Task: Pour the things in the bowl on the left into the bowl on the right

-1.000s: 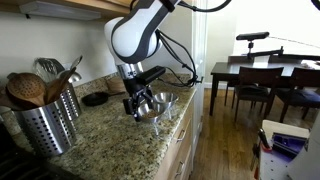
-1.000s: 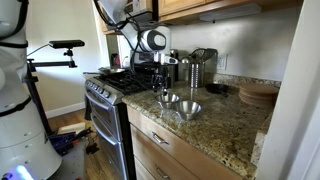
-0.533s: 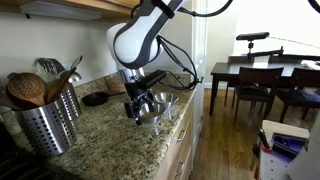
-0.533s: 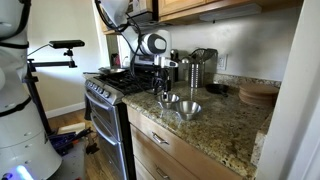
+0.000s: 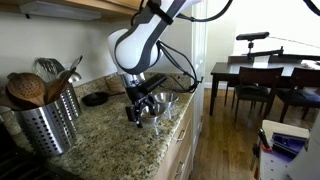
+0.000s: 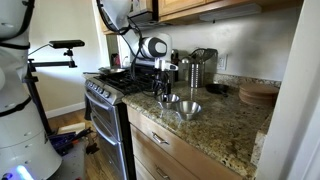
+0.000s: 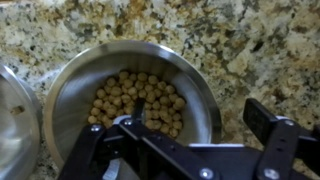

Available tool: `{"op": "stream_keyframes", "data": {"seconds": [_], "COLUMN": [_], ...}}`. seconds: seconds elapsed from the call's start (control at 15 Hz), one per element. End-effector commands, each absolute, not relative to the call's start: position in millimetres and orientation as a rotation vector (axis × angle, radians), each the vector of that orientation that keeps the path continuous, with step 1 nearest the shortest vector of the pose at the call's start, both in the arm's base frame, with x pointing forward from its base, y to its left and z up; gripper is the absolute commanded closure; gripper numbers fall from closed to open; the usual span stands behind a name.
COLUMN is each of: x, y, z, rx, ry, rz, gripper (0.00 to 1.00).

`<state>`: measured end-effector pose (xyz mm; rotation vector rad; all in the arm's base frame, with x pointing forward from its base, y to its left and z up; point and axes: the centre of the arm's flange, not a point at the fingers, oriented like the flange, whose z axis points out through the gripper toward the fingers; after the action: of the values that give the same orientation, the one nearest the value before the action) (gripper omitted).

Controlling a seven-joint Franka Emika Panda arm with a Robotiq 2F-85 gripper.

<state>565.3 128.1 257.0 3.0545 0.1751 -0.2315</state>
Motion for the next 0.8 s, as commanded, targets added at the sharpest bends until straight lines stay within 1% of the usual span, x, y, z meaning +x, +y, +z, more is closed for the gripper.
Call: {"op": "stream_keyframes", "data": {"seconds": [0.0, 0.07, 0.13, 0.27, 0.33, 0.4, 0.47, 0.67, 0.73], "x": [564.5, 564.7, 565.0, 565.8, 566.2, 566.5, 566.8, 567.3, 567.9], "y": [127.8, 127.2, 126.8, 126.8, 127.0, 127.3, 127.6, 128.2, 128.3], "z": [255.8, 256.1, 256.2, 256.5, 256.7, 256.7, 256.7, 257.1, 257.6], "rx": [3.038, 3.038, 3.037, 3.037, 3.037, 3.037, 3.037, 3.037, 3.036], "ry": [0.143, 0.142, 0.142, 0.142, 0.143, 0.143, 0.144, 0.145, 0.145], "rz": [-0.196, -0.196, -0.196, -0.196, -0.195, -0.194, -0.194, -0.195, -0.194], "gripper": [0.12, 0.15, 0.33, 0.47, 0.47, 0.59, 0.67, 0.86, 0.9]}}
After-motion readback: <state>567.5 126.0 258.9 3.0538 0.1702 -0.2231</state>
